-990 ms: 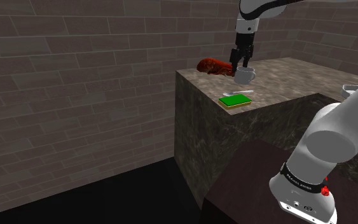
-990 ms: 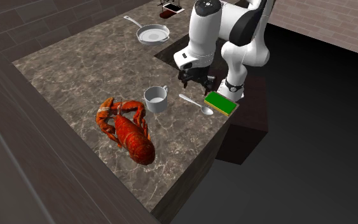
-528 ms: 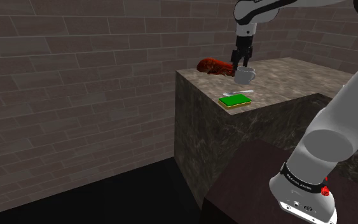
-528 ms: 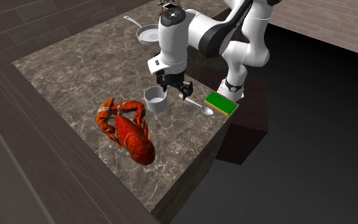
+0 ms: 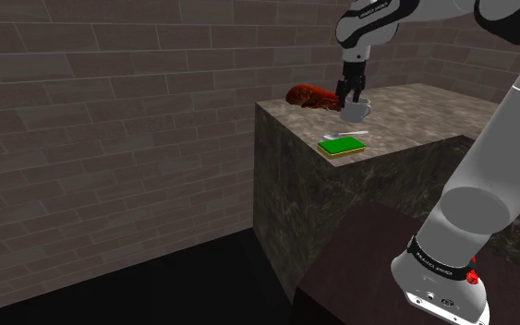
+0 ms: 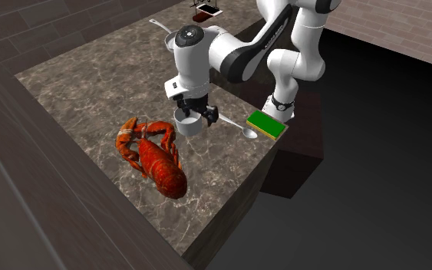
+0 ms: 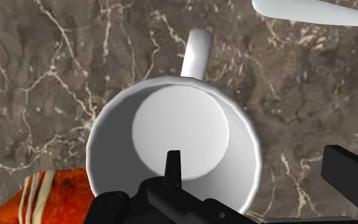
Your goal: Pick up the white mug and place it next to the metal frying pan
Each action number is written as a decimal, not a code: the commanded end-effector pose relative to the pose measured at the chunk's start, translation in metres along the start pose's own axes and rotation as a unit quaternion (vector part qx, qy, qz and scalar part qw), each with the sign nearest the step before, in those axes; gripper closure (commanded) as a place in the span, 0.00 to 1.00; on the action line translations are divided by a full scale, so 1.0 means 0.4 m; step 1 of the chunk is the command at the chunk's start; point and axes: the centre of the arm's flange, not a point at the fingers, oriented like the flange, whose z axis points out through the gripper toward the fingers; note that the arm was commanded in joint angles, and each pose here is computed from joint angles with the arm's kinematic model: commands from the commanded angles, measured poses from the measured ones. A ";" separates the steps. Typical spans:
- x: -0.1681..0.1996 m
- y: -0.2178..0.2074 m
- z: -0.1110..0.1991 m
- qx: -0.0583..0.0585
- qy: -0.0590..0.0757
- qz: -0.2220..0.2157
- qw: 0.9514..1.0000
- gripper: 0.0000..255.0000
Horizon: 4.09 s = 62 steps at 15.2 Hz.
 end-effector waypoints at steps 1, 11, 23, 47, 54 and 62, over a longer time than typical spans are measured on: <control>0.000 -0.001 0.028 0.000 0.000 0.000 1.000 0.00; 0.000 -0.001 0.049 0.000 0.000 0.000 1.000 1.00; -0.003 0.001 0.010 0.000 0.000 0.000 1.000 1.00; -0.029 0.016 -0.306 0.000 0.000 0.000 1.000 1.00; -0.186 0.071 -0.311 0.000 0.000 0.000 1.000 1.00; -0.434 0.158 -0.288 0.000 0.000 0.000 1.000 1.00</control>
